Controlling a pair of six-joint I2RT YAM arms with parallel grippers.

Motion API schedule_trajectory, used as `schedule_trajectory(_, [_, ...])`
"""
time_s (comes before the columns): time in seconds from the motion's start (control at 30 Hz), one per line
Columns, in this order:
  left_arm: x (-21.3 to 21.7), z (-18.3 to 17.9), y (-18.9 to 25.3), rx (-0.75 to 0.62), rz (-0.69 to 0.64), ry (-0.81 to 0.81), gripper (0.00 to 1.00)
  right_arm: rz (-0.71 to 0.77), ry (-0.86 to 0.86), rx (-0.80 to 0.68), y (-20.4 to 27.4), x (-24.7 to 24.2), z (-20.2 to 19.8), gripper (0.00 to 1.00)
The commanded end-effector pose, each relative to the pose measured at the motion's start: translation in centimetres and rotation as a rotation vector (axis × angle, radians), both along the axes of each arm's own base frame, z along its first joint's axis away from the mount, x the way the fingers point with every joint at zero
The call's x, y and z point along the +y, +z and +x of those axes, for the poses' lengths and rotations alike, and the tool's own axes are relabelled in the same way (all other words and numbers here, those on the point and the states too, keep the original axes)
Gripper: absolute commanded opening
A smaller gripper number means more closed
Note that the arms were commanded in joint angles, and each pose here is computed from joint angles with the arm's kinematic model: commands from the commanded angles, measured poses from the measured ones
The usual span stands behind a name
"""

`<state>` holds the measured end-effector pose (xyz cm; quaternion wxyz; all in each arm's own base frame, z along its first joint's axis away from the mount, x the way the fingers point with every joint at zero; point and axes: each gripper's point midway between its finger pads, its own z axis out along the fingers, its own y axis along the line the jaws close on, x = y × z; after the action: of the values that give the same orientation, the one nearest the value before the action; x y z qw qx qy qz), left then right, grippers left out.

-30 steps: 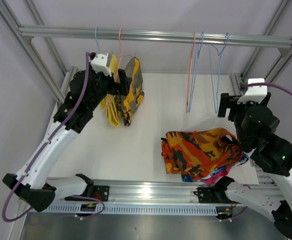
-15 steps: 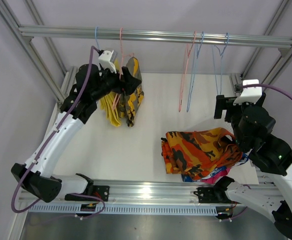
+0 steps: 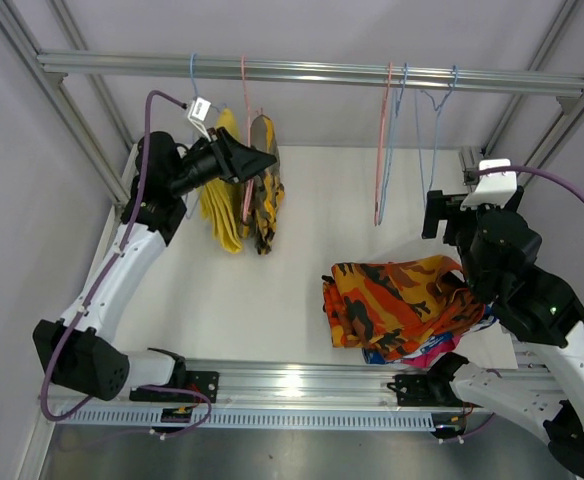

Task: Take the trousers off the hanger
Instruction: Pick up the hanger from the clothesline.

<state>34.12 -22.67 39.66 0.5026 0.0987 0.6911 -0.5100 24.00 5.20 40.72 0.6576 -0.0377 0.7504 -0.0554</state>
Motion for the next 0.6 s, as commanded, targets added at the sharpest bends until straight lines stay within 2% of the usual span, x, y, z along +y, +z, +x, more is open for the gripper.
schedule_trajectory(0.0, [-0.9, -1.7, 4.1, -0.094, -0.1, -0.118, 0.52, 0.022, 0.007, 0.019, -0.6, 0.4, 0.0, 0.91])
schedule_trajectory(0.03, [-0.9, -1.8, 4.7, -0.111, -0.108, -0.127, 0.49, 0.025, 0.008, 0.02, -0.7, 0.4, -0.1, 0.91])
schedule_trajectory(0.07, [-1.1, -1.7, 4.7, -0.108, -0.109, -0.141, 0.39, 0.024, 0.004, 0.024, -0.8, 0.3, -0.1, 0.91])
schedule_trajectory(0.17, [-1.3, -1.6, 5.0, -0.096, -0.121, -0.15, 0.19, 0.027, 0.001, 0.028, -0.9, 0.1, -0.3, 0.91])
schedule_trajectory(0.2, [-1.3, -1.5, 5.1, -0.096, -0.123, -0.149, 0.15, 0.029, 0.001, 0.028, -0.9, 0.1, -0.4, 0.91])
schedule_trajectory(0.37, [-1.3, -1.5, 5.9, -0.102, -0.161, -0.153, 0.01, 0.052, 0.009, 0.033, -1.1, 0.1, -0.8, 0.92])
schedule_trajectory(0.57, [-1.3, -2.9, 9.8, -0.148, -0.258, -0.203, 0.01, 0.076, 0.04, 0.034, -0.6, 0.5, -1.1, 0.92])
